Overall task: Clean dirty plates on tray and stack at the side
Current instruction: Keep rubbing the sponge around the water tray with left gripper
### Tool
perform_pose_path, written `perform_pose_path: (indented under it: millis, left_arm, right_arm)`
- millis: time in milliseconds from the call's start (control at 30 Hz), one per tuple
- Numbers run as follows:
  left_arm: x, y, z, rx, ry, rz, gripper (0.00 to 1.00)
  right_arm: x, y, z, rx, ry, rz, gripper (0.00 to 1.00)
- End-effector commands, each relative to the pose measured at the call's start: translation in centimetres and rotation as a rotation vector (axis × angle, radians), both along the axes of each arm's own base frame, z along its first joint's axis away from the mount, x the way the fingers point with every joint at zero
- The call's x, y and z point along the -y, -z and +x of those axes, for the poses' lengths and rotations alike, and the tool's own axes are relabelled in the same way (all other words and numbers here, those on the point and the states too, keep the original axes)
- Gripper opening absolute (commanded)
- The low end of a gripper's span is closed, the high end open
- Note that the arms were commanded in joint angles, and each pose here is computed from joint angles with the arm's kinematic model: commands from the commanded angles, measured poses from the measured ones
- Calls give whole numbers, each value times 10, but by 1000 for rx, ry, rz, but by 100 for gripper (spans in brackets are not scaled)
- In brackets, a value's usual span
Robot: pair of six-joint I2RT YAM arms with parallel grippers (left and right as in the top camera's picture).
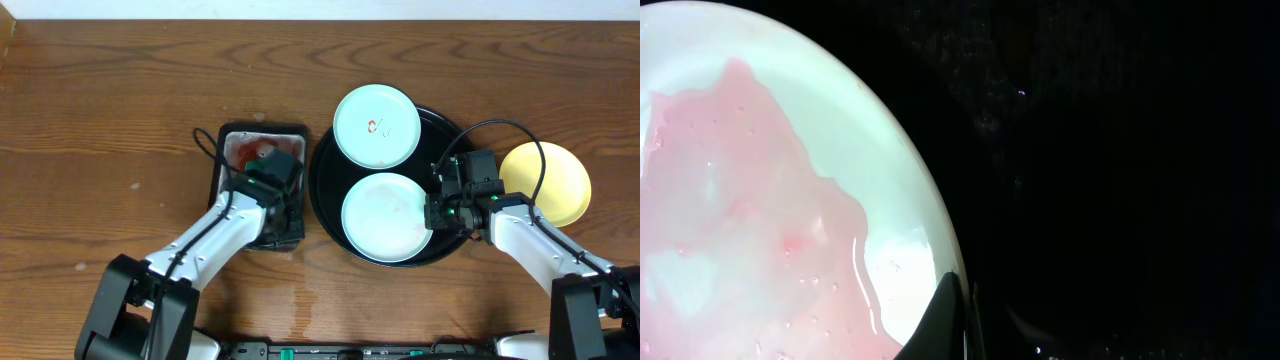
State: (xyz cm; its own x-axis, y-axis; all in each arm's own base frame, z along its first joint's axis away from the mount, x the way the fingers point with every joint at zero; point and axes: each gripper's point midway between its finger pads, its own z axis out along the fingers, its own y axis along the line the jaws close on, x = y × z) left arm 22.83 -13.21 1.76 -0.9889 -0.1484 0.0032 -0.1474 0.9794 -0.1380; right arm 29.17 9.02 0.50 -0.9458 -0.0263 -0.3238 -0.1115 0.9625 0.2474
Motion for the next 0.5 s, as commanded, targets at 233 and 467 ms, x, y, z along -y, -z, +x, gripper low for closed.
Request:
perform_pose_path:
  millis: [233,467]
  left_arm:
    - [7,-1,-2,2,-3,-5,31]
    - [17,-3,0,-4,-28,-60,31]
  right_arm:
    - [4,3,0,0,-1,-31,1]
    - [4,3,0,0,-1,-31,1]
